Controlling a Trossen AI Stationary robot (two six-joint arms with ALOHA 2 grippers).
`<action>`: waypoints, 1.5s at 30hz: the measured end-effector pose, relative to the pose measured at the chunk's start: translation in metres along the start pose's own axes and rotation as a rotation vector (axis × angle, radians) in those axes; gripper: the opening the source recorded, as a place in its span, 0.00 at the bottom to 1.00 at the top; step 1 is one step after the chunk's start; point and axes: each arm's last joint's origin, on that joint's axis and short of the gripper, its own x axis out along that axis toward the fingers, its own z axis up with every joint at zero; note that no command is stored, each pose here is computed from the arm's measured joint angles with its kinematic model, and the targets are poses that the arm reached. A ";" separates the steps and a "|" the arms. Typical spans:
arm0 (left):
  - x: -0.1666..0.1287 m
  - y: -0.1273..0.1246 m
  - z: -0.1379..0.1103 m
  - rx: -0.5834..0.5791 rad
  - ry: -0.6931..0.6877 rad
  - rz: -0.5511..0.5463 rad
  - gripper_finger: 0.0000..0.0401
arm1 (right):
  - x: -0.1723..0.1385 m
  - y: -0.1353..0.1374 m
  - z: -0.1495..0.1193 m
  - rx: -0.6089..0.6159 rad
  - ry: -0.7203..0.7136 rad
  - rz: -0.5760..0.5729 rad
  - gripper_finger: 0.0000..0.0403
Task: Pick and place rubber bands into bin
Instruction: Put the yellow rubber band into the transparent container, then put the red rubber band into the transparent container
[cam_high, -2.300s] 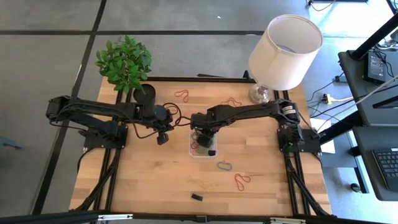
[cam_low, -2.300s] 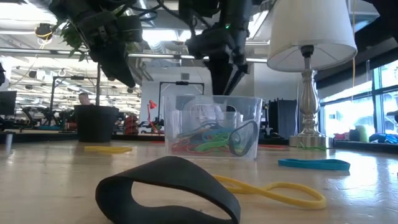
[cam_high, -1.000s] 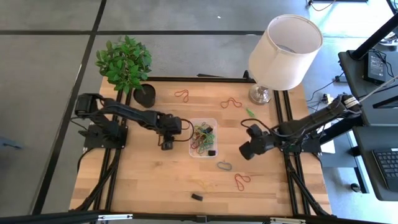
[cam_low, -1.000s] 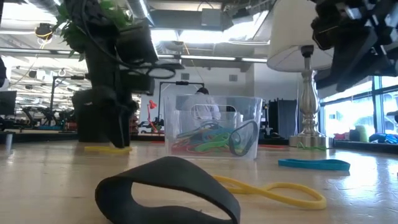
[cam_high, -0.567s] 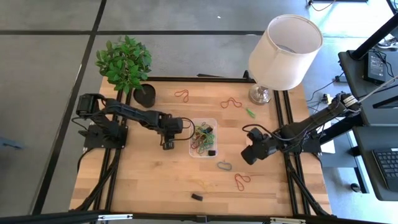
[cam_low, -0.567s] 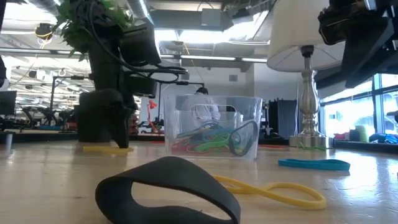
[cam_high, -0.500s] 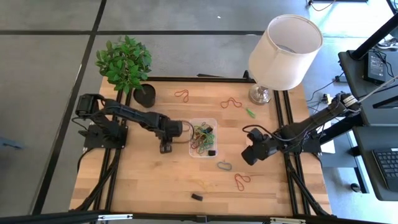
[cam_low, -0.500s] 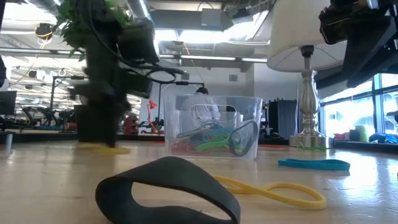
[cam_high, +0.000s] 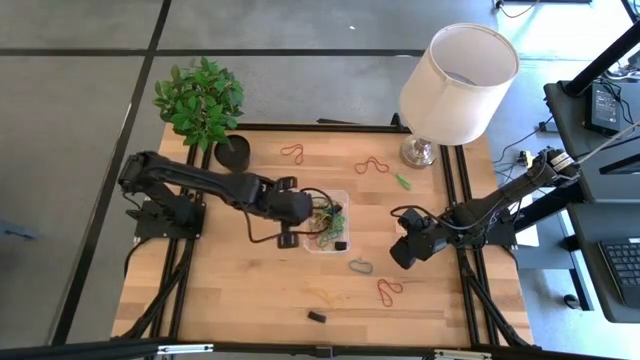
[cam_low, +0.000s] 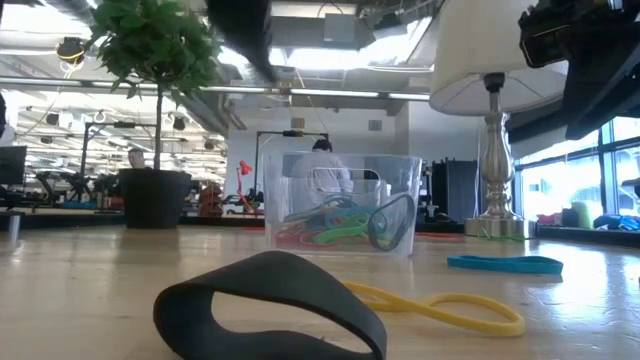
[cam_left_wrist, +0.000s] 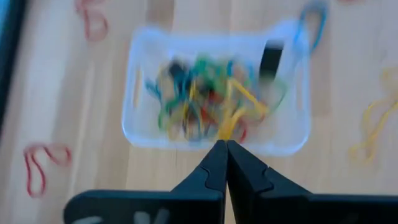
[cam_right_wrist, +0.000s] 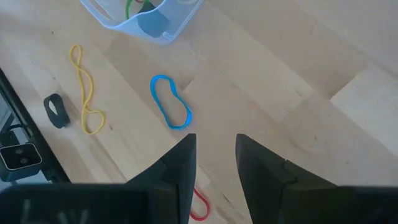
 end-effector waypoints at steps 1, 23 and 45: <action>-0.005 -0.001 0.005 -0.003 -0.030 0.000 0.00 | 0.000 0.000 0.000 -0.001 0.000 0.000 0.29; 0.071 -0.026 0.026 -0.093 0.025 -0.018 0.09 | -0.003 0.005 -0.009 -0.071 -0.035 0.027 0.29; 0.003 -0.034 -0.068 -0.141 -0.108 -0.120 0.01 | 0.034 0.022 -0.039 -0.215 0.217 0.035 0.20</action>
